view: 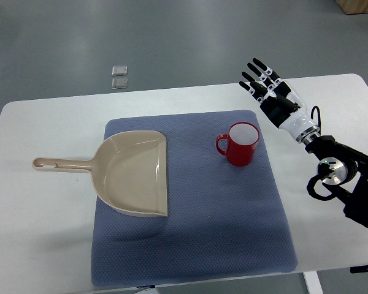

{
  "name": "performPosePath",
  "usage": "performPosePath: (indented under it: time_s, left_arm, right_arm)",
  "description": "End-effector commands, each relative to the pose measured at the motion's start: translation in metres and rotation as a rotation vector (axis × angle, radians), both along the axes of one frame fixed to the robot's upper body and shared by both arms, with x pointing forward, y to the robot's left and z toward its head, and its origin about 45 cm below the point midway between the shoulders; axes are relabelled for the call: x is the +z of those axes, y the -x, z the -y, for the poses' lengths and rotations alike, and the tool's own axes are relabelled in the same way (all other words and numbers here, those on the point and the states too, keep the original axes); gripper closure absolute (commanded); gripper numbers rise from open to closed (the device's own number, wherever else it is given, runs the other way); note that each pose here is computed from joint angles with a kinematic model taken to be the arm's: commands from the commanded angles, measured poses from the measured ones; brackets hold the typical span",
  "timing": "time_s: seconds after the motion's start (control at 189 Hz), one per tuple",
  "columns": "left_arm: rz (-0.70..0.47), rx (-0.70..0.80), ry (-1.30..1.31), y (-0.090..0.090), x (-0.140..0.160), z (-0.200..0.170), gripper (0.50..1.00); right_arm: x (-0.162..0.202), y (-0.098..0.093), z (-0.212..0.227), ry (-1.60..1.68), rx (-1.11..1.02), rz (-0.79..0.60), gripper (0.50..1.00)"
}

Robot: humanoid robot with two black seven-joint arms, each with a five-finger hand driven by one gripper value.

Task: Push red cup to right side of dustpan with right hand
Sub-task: 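Move the right hand from its raised pose down toward the red mug, then bring the right hand's fingers against the side of the red mug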

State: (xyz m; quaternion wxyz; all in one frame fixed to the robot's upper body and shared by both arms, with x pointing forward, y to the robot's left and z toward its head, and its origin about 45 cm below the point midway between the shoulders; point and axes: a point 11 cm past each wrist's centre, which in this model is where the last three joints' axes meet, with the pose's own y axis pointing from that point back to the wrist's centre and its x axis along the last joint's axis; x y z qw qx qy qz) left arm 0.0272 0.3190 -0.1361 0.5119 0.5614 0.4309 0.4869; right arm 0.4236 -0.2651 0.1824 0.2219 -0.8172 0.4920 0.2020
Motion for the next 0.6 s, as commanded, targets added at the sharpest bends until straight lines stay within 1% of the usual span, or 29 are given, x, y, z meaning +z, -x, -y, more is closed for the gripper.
performPosePath:
  time_s: [0.0, 0.137, 0.238, 0.37, 0.597]
  left_arm:
    - [0.0, -0.001, 0.0, 0.0, 0.0, 0.0, 0.5]
    - [0.0, -0.001, 0.0, 0.0, 0.0, 0.0, 0.5]
    - [0.0, -0.001, 0.0, 0.0, 0.0, 0.0, 0.5]
    - [0.0, -0.001, 0.0, 0.0, 0.0, 0.0, 0.5]
    - [0.0, -0.001, 0.0, 0.0, 0.0, 0.0, 0.5]
  right_arm:
    - [0.002, 0.007, 0.019, 0.102, 0.061, 0.029, 0.566]
    - [-0.001, 0.016, 0.037, 0.327, 0.134, 0.059, 0.566]
    - [-0.005, 0.022, 0.041, 0.432, 0.179, 0.082, 0.566]
    - [-0.008, 0.025, 0.038, 0.495, 0.221, 0.107, 0.566]
    - [-0.02, 0.035, 0.039, 0.562, 0.266, 0.101, 0.566]
